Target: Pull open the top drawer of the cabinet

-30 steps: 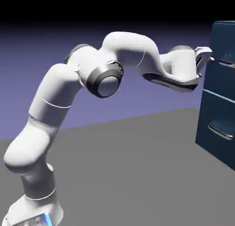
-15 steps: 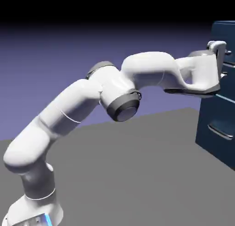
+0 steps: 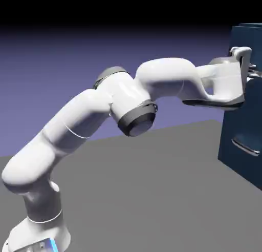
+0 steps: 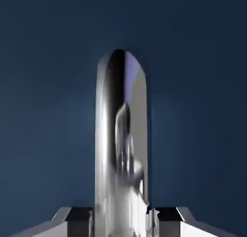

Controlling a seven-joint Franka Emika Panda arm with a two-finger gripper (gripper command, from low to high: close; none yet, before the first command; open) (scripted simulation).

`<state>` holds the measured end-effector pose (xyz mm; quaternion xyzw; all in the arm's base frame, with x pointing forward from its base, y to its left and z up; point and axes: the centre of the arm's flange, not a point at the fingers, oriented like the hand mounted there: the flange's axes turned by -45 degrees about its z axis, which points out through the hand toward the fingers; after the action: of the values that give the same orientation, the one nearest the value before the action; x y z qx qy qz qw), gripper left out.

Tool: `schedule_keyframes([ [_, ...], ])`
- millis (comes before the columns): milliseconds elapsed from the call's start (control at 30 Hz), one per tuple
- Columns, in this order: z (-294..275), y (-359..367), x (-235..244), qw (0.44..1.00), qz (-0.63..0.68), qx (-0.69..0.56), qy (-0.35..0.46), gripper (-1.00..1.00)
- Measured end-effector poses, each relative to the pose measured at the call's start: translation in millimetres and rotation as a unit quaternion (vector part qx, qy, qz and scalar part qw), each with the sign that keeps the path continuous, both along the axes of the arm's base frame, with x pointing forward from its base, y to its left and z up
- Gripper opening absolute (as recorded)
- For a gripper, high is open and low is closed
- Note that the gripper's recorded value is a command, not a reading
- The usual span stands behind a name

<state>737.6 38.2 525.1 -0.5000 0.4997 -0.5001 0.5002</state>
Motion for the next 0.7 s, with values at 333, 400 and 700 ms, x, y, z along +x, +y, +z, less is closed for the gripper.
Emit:
schedule_keyframes([
  [333, -0.1, 0.0, -68.7, 1.0, 0.0, 0.0, 0.0, -1.0],
  [400, -0.1, 0.0, -85.6, 1.0, 0.0, 0.0, 0.0, -1.0],
  [700, -0.1, -0.1, -141.9, 1.0, 0.0, 0.0, 0.0, -1.0],
])
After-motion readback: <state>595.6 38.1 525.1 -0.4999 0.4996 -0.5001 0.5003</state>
